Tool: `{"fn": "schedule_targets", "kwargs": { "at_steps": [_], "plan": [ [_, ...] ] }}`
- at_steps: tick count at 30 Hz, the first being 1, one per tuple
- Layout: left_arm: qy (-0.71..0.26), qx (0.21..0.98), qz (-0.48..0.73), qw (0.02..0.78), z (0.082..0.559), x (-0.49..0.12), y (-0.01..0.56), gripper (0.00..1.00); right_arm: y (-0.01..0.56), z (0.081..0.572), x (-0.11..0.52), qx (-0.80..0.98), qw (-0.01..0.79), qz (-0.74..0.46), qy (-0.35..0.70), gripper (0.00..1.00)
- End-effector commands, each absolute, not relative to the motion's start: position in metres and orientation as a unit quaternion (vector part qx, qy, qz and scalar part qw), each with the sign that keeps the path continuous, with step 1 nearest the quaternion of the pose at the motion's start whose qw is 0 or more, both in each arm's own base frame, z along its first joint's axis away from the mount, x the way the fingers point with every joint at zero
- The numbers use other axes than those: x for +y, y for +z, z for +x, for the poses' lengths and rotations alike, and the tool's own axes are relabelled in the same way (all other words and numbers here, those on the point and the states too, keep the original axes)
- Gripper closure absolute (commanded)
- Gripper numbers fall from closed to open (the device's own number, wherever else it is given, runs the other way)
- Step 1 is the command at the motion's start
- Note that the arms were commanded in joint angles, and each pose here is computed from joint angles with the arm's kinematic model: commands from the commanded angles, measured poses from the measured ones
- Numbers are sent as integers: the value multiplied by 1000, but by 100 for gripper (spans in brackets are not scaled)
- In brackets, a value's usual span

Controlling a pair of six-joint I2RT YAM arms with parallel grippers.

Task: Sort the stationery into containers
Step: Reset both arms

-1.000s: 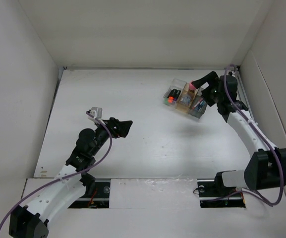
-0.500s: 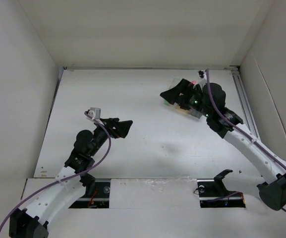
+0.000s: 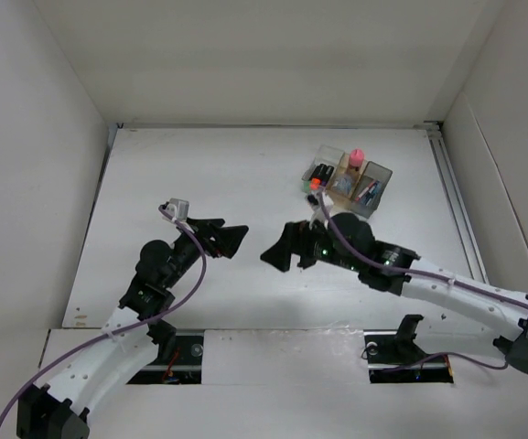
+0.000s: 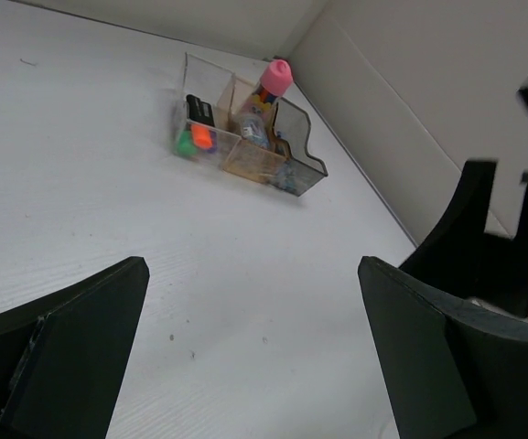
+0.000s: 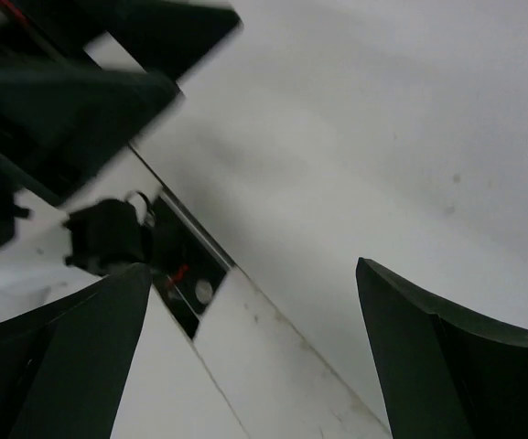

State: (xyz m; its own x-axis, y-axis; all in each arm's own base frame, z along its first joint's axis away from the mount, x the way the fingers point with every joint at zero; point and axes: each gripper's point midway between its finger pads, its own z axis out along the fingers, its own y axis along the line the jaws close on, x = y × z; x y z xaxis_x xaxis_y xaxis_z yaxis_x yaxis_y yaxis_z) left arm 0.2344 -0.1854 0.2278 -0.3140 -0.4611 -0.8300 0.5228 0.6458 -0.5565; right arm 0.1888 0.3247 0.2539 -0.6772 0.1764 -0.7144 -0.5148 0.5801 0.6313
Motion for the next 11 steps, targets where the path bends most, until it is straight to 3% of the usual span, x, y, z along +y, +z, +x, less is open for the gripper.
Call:
{"fn": "schedule_targets", "kwargs": {
  "at_steps": [1,5,11],
  "plan": [
    [-440,657,43,611,229,-188,250,0,228,171,327,806,385,-98,438,0],
    [-440,659,35,609,229,-186,246,0,185,153,319,831,366,-75,412,0],
    [-445,647,37,618,225,-184,249,0,166,154,308,842,367,-38,393,0]
  ]
}}
